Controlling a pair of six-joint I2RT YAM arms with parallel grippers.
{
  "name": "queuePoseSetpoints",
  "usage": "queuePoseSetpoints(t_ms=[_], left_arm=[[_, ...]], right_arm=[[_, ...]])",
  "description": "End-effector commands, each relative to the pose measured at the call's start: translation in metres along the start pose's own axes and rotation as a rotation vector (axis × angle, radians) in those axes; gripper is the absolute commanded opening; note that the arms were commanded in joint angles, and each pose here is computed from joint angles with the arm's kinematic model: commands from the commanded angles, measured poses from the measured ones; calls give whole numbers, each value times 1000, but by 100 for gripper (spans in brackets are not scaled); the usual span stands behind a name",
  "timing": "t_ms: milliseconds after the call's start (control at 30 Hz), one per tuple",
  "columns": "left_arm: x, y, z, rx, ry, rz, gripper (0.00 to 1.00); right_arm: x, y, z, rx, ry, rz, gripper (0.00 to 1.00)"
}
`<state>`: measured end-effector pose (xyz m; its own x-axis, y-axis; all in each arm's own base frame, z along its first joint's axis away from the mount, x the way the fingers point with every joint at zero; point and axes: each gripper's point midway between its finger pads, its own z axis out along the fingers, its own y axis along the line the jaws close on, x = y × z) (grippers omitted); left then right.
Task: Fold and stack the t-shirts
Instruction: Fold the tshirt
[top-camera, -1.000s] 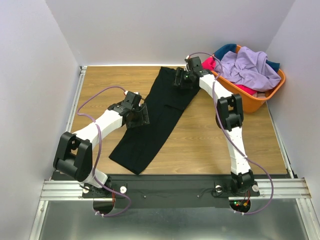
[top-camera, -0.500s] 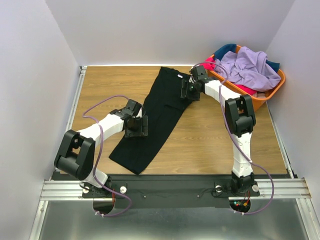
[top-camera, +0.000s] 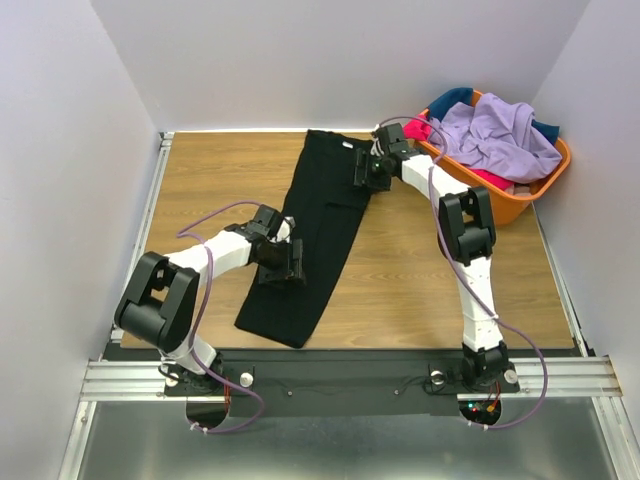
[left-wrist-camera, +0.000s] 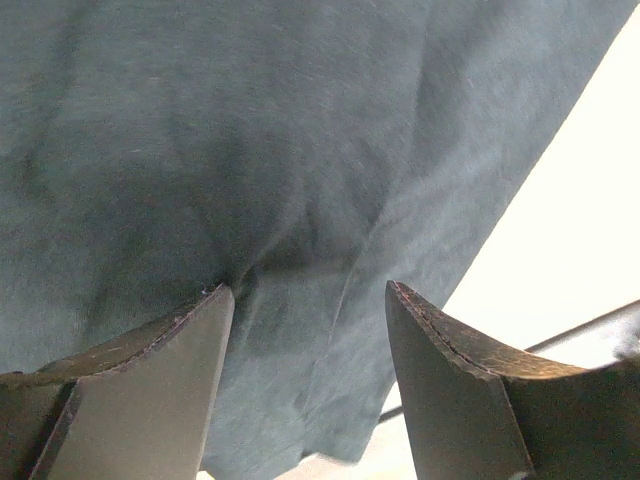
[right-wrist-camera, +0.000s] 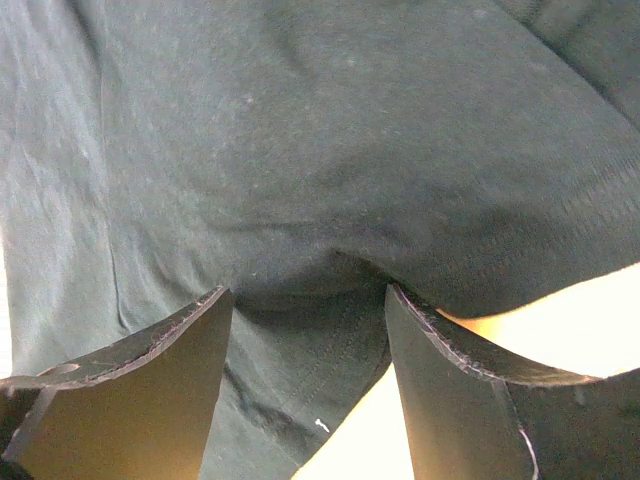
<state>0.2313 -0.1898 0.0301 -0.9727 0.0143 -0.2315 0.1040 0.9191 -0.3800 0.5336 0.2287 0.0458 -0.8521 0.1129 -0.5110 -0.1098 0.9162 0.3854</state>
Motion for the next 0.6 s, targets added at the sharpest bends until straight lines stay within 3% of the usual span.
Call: queuePoseSetpoints(t_ms=[0,200,567], left_arm=[[14,-19,10,92,94,-23,74],[-1,-57,11,231,146,-7,74],[-11,-108,31,273,213,142,74]], right_arm=[[13,-12,35,31,32,8,69],[-3,0,47,-19,5,21,69],[-27,14,56,-79,-45,6,73]])
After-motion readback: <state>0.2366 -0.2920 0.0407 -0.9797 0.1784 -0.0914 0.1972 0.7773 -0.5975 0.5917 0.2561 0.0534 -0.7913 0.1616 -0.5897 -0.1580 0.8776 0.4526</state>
